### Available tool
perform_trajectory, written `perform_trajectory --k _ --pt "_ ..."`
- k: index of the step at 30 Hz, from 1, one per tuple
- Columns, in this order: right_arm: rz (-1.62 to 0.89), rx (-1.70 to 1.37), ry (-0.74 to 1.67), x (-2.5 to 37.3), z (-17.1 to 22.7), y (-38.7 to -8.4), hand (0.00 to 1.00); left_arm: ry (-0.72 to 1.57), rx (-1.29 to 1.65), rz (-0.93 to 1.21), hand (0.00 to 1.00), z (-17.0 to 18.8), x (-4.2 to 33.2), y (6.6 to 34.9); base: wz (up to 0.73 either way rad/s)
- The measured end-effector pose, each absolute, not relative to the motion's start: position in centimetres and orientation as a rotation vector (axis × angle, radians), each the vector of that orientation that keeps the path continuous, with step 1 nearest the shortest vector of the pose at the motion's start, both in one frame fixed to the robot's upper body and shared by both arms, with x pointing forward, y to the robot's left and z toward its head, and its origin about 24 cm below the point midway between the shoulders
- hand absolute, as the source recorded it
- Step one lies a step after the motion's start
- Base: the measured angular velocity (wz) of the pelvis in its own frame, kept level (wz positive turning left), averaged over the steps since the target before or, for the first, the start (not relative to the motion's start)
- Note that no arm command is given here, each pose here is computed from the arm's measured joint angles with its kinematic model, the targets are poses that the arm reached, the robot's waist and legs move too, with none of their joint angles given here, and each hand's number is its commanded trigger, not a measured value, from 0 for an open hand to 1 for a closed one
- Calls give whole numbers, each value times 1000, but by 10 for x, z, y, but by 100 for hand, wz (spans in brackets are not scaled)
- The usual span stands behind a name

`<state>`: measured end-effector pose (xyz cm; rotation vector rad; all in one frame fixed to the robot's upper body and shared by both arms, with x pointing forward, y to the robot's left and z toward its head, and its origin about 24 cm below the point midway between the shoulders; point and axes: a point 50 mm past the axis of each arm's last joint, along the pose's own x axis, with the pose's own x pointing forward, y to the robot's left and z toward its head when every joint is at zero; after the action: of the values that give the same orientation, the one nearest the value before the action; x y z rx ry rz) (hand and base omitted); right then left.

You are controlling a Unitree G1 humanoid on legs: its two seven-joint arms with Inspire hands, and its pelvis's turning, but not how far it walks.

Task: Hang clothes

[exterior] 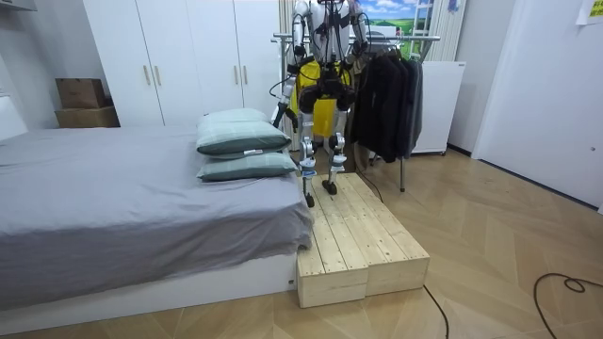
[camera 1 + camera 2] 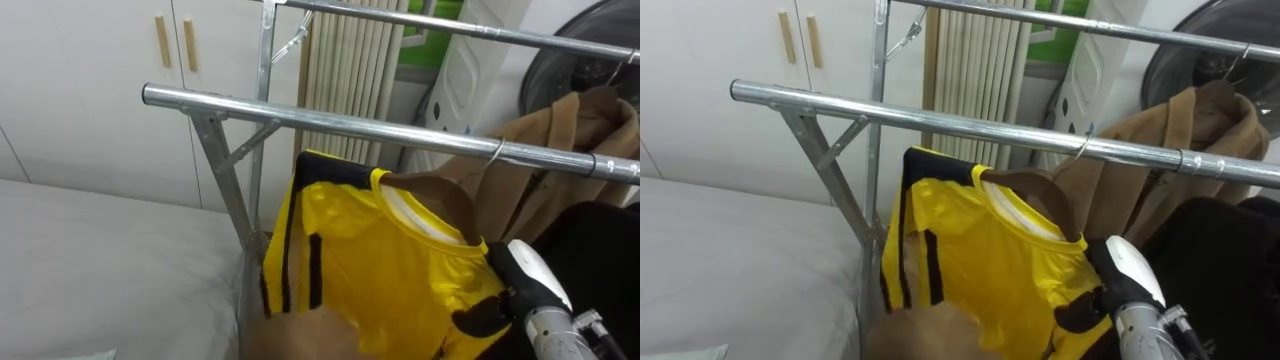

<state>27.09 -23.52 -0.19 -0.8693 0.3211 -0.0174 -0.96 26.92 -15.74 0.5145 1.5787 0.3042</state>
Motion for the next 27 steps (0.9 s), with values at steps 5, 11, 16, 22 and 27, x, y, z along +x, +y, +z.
perform_trajectory --k 5,11,16,22,27 --pt "-19 -870 320 271 -2 -235 0 1578 515 305 0 -157 -10 269 0" --pt "-21 -865 321 271 -2 -236 0 1578 516 306 0 -157 -10 269 0" --pt "-26 -834 321 271 -3 -236 0 1579 518 302 0 -157 -10 269 0" --pt "-53 -778 309 270 -3 -238 0 1582 522 282 0 -158 -10 266 0" --pt "-77 -722 301 270 -2 -238 0 1583 514 276 0 -159 -10 264 0"
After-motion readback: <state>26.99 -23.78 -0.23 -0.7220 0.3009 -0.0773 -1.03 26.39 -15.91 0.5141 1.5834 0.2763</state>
